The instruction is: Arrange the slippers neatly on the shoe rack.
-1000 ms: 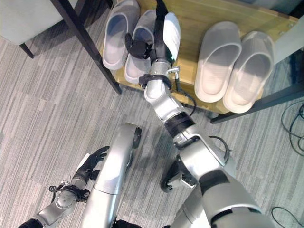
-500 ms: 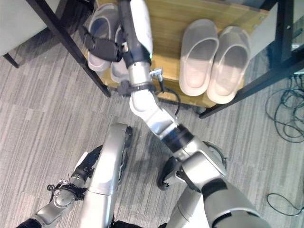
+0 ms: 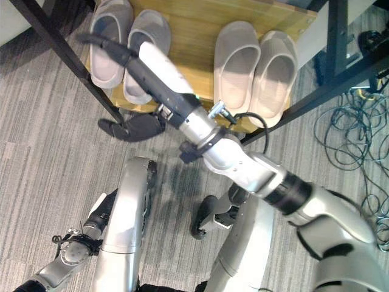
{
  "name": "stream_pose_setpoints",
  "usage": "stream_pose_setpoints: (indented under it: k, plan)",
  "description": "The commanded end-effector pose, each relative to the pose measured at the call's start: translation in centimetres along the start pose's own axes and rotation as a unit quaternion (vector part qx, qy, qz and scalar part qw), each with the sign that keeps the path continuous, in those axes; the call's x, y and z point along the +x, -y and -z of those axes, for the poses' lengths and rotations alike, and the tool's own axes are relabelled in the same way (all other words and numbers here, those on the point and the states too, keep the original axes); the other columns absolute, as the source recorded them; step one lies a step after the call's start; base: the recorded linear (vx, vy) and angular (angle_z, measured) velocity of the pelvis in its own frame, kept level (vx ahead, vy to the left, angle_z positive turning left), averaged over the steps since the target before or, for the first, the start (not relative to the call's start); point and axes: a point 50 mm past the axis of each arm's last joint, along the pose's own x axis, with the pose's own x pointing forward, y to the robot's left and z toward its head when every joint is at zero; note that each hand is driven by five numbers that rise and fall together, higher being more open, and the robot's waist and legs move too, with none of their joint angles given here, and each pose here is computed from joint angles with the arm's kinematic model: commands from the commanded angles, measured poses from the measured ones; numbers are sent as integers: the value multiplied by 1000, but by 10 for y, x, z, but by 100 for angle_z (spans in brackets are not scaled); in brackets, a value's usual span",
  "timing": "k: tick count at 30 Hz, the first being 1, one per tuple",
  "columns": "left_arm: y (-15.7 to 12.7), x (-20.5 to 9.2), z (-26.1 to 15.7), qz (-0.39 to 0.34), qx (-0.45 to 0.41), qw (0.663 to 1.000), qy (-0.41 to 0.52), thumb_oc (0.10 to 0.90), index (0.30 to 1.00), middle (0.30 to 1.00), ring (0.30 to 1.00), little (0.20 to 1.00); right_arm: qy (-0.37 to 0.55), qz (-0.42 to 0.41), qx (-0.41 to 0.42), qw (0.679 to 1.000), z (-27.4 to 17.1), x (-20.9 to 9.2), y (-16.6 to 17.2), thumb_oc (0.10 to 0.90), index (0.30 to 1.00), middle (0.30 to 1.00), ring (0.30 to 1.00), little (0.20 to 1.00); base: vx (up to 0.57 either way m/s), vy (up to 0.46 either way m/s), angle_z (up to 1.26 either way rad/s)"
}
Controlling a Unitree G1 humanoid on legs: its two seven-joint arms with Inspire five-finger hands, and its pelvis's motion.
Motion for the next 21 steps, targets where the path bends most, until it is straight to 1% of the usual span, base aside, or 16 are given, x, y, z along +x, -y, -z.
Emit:
stream_pose_setpoints:
  k: [1,2,5,7,11,19,21]
  plan:
    - [19,-19,-12,56,-9,997,52,800,900,900,900,900,132,-54,15,990,-53,9,10,800,900,900,900,900,-10,24,-11]
    - [18,-18,-15,57,-11,997,58,800,900,900,900,900,113,-78,17,990,-47,8,9,800,900,900,900,900,-11,24,-12]
    - [19,-18,-15,58,-18,996,58,800,900,900,900,900,89,-98,36,991,-40,7,5,800,900,900,900,900,-10,20,-10]
    - [20,-17,-17,62,-13,996,61,800,900,900,900,900,68,-104,49,991,-32,7,5,800,900,900,900,900,0,0,0]
    - [21,-17,-15,68,-16,996,58,800,900,900,900,900,50,-112,47,991,-25,10,4,800,900,900,900,900,0,0,0]
    - [23,-15,-15,72,-23,996,55,800,900,900,900,900,-5,-99,44,994,1,14,2,800,900,900,900,900,0,0,0]
    - [26,-14,-13,75,-30,996,49,800,900,900,900,900,-36,-87,65,993,17,16,-4,800,900,900,900,900,0,0,0]
